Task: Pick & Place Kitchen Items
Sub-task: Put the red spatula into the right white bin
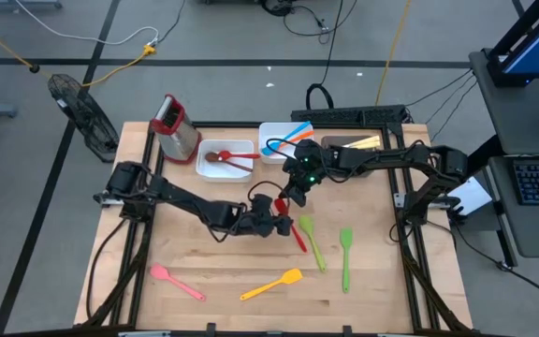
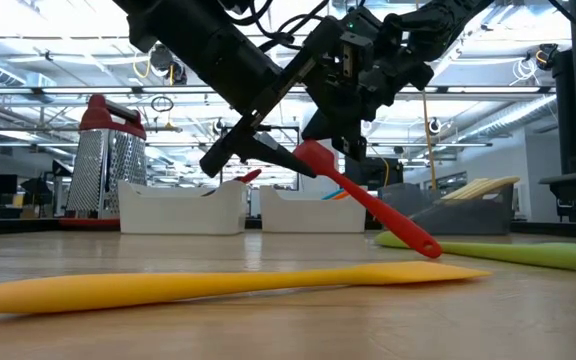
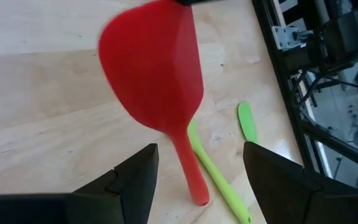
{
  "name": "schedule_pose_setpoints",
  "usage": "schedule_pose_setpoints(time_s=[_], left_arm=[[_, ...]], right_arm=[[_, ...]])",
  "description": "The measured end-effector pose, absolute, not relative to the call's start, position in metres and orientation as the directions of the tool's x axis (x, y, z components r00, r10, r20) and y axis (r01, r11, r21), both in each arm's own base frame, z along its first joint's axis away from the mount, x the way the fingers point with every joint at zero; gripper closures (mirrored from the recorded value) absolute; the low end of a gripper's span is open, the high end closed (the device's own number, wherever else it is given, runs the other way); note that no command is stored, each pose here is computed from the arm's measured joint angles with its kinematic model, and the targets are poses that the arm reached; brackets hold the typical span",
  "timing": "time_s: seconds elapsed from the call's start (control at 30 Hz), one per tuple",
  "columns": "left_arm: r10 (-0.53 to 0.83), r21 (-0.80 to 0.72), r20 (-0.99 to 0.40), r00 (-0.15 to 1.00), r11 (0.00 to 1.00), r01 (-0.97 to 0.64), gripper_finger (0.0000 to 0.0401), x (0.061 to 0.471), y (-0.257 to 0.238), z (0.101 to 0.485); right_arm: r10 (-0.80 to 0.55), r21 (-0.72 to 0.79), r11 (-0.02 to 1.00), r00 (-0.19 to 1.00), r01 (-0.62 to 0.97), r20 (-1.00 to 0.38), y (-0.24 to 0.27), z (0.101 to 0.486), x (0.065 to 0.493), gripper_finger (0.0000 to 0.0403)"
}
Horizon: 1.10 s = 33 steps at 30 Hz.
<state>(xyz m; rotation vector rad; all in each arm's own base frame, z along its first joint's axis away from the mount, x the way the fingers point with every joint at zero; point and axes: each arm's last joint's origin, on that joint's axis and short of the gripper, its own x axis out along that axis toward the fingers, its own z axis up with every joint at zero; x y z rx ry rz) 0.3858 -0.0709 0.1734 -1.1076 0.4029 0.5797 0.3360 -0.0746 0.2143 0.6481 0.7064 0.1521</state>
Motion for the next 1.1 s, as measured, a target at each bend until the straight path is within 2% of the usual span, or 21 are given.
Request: schedule_pose_setpoints(time_s=[0.23,1.1], left_arm=[[0.224,-0.729,-0.569,0.791,0.307,-0.612,0.0160,0.391,-0.075,0.163],[0.289,-0.717,-0.557,0.779,0.307,-0.626,0.0160,0.393,-0.063,0.163]], right_arm=[[0.339,0.602,0.795,0.765,0.078,-0.547,-0.075,0.215,0.337,0.0403],[0.338,0.611,0.789,0.781,0.069,-0.525,-0.074,0.217,0.339,0.0403]])
